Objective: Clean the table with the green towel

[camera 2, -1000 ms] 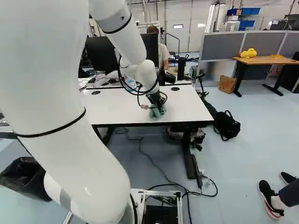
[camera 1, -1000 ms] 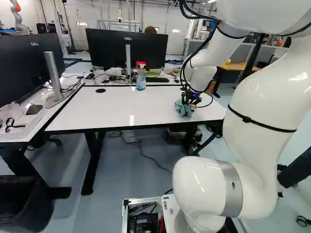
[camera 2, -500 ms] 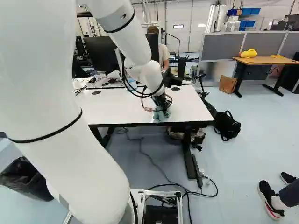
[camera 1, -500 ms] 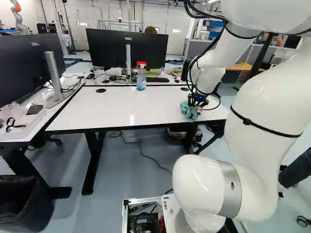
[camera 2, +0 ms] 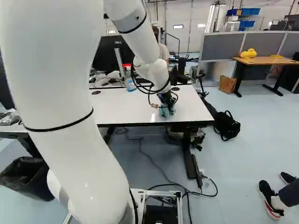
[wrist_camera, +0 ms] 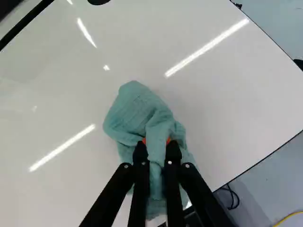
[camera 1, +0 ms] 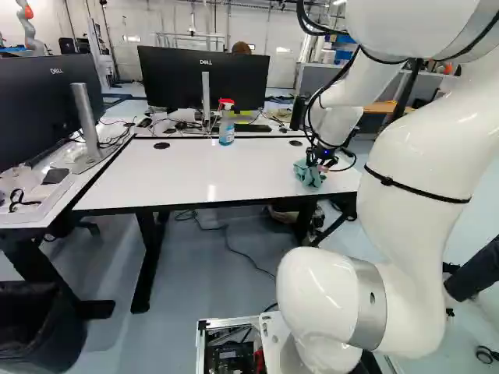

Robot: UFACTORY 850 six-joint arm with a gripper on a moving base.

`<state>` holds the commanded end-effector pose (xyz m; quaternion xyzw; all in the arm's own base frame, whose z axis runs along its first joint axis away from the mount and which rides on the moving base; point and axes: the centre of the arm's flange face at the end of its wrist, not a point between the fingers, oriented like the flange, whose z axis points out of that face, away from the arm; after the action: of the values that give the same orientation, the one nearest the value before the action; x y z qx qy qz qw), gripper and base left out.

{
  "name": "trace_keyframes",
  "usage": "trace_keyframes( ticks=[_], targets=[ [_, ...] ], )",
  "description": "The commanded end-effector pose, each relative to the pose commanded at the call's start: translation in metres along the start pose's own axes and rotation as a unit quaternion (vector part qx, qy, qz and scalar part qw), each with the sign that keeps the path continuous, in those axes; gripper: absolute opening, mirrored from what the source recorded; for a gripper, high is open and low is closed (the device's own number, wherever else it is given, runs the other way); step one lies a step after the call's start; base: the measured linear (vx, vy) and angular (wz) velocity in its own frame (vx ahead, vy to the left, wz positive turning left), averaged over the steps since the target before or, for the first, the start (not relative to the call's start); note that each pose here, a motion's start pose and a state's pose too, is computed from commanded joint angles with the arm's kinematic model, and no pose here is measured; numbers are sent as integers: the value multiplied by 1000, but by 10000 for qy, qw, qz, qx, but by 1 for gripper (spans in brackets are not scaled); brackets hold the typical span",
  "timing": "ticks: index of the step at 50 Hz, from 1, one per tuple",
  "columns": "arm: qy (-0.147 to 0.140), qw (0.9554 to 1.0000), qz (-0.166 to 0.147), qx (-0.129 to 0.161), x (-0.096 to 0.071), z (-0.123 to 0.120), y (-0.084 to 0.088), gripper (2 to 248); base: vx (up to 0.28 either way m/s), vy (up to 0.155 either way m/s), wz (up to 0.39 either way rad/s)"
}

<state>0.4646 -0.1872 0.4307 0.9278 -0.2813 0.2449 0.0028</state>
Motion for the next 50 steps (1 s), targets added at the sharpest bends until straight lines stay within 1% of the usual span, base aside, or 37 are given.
trace_keyframes(
  ticks=[16, 31, 38, 50],
  targets=[
    [39, 9999, -119, 73, 21, 14, -18, 37, 0, 0, 0],
    [54, 9993, -308, 182, 30, 24, -44, 37, 0, 0, 0],
    [47, 9989, -401, 234, 30, 25, -56, 37, 0, 0, 0],
    [4, 9980, -558, 312, 17, 21, -73, 37, 0, 0, 0]
  ],
)
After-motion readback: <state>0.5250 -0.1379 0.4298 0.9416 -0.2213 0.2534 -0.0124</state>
